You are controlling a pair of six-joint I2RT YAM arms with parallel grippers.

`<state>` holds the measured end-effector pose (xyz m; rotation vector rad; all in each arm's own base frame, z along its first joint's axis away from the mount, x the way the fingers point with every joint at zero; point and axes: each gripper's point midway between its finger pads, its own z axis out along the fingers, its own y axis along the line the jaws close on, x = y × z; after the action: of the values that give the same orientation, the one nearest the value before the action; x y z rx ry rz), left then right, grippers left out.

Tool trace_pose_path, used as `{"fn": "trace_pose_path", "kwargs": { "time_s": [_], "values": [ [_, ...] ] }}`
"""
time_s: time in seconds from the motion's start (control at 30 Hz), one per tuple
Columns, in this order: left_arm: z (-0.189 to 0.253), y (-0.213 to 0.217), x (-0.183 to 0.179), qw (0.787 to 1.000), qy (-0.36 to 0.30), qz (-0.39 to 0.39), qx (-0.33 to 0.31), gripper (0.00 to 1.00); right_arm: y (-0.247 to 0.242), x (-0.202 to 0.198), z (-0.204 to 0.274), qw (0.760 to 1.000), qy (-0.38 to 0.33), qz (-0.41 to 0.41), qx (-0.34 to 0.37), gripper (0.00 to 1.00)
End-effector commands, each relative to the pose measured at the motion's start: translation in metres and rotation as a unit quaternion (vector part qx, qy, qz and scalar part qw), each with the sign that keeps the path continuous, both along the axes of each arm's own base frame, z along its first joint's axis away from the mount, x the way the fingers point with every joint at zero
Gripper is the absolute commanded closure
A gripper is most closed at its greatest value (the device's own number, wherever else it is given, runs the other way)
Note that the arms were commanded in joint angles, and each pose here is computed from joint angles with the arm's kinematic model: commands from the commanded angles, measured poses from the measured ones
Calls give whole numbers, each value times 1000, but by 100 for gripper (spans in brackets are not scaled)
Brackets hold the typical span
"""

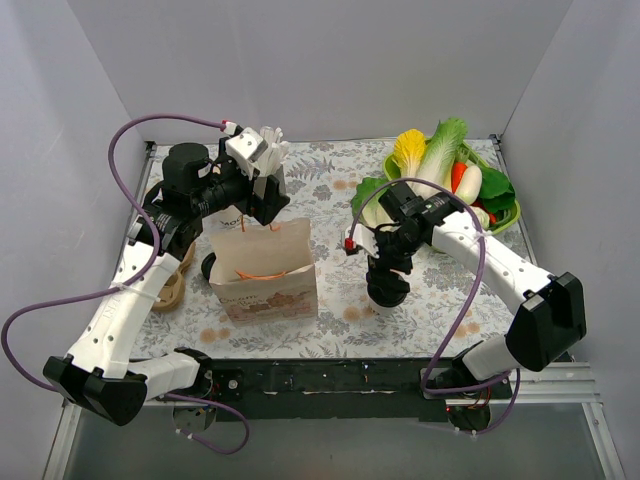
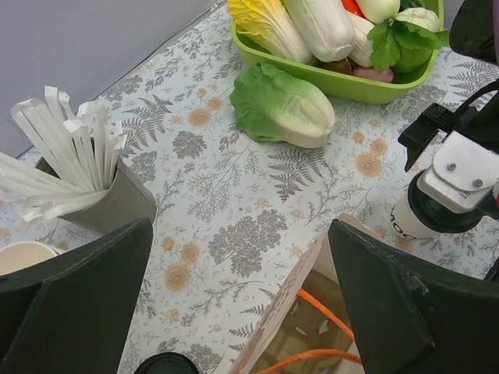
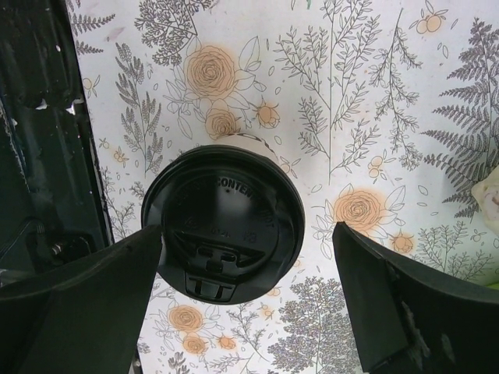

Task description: Pack the takeout coffee

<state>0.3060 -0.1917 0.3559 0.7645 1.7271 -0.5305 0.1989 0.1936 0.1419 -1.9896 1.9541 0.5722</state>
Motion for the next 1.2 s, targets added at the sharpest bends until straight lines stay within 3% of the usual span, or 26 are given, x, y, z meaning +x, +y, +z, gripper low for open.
{"fn": "trace_pose_path", "kwargs": {
  "time_s": [0.0, 0.8, 1.17],
  "values": [
    [1, -1, -6, 1000, 1, -9, -5, 2, 4, -3, 7, 1000, -13, 11, 10, 2],
    [-3, -2, -7, 1000, 4, -11, -3, 2, -1, -28, 5, 998, 20, 60, -5, 2],
    [-7, -3, -5, 1000, 9, -13, -1, 2, -2, -27, 5, 997, -11, 76, -9, 2]
  ]
}}
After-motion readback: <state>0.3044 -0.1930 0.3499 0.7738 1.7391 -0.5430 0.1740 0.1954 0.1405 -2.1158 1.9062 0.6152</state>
